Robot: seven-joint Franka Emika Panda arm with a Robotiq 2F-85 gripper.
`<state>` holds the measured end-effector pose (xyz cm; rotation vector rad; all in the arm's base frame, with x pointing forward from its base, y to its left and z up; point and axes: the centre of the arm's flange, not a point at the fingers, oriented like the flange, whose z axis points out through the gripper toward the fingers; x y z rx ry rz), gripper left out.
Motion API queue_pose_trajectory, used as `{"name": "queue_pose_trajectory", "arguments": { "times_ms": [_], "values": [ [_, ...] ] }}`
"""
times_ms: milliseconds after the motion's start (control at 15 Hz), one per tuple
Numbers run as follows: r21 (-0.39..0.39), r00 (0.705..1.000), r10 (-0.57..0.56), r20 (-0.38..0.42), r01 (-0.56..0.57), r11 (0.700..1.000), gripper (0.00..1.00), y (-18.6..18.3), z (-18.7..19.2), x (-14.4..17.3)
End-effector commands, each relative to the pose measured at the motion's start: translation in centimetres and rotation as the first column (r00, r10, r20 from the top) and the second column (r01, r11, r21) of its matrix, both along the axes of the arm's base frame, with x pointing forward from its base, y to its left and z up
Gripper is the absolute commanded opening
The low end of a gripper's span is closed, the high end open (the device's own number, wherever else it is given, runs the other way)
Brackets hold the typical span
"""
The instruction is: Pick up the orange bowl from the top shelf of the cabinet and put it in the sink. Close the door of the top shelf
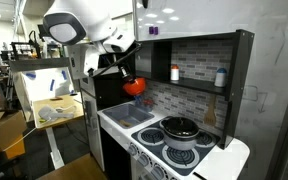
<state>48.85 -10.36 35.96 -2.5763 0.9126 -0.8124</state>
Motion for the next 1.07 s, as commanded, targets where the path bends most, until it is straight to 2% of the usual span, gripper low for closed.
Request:
{"name": "queue_pose_trajectory", "arguments": {
  "times_ms": [0,533,1000],
  "values": [
    [0.035,0.999,0.042,-0.008,-0.041,0.999,0.02,0.2,0.7,1.4],
    [0.105,0.991,0.100,-0.087,-0.091,0.990,0.02,1.1,-1.9,1.4],
    [0.122,0.982,0.127,-0.142,-0.110,0.986,0.02,1.4,-4.8,2.2]
  ]
}}
